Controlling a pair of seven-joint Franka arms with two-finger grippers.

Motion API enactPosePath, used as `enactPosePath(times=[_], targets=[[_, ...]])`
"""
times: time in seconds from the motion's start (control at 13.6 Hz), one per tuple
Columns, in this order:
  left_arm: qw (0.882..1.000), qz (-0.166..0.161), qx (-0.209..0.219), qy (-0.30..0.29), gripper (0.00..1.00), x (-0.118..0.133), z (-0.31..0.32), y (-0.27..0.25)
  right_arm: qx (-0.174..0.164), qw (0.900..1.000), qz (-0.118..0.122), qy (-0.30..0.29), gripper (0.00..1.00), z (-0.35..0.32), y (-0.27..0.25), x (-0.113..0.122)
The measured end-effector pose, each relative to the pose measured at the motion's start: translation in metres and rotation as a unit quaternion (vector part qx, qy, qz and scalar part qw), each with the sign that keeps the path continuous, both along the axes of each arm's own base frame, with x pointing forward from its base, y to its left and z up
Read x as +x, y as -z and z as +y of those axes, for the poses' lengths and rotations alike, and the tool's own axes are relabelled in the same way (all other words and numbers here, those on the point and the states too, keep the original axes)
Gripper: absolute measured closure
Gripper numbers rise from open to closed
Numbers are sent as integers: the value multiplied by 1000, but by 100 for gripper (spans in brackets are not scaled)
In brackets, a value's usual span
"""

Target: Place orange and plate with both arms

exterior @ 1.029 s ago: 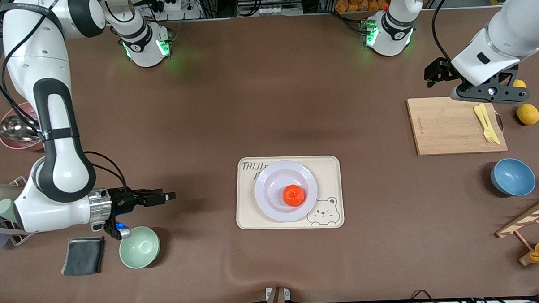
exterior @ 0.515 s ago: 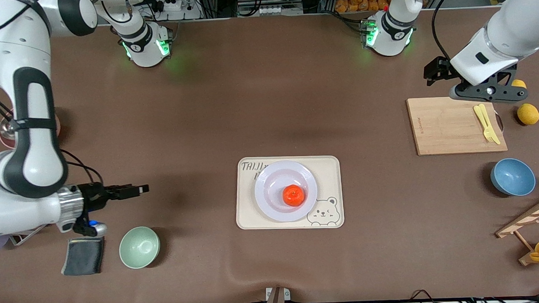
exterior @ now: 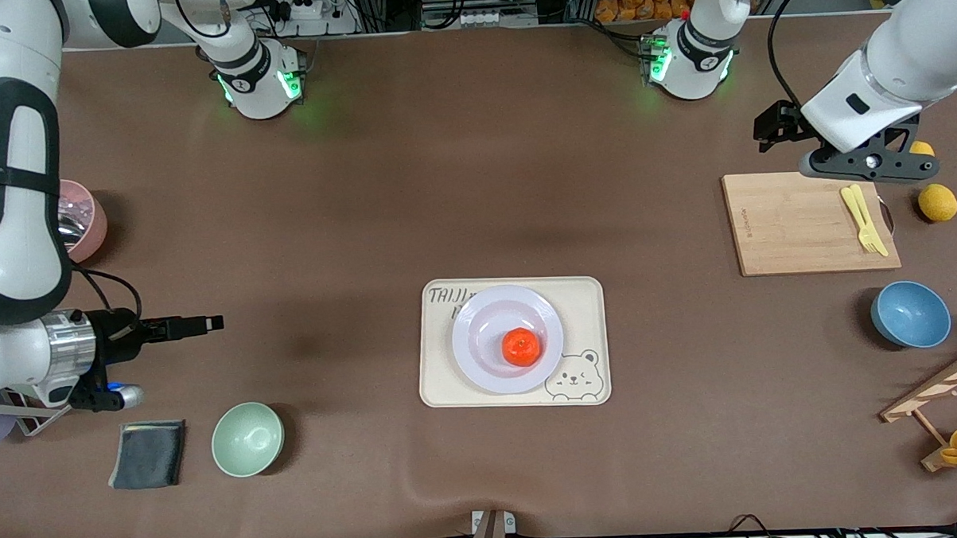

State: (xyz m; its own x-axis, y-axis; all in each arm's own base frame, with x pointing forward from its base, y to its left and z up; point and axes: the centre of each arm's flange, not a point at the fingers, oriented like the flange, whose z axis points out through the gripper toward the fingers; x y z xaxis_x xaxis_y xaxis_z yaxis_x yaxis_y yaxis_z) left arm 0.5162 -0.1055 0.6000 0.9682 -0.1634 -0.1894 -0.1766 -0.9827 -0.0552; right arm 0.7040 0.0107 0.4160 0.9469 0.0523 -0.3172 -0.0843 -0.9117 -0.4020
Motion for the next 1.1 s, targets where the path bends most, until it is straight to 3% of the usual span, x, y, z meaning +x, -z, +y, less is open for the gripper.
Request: enactPosePath(times=[0.37,0.59,0.81,1.1], targets=[[1000,3,0,-1,0,1,1,3,-30,998,-43,-26,0,-6,-48,-8],[1000,3,0,-1,0,1,0,3,-78,994,-58,-48,0,-6,-64,-12],[1000,3,1,-2,0,1,0,3,-134,984,-98,-70,0,10,-111,-23],[1000,3,3,-5,0,0,-6,4,-151,976,-148,-51,0,-3,-155,-53]])
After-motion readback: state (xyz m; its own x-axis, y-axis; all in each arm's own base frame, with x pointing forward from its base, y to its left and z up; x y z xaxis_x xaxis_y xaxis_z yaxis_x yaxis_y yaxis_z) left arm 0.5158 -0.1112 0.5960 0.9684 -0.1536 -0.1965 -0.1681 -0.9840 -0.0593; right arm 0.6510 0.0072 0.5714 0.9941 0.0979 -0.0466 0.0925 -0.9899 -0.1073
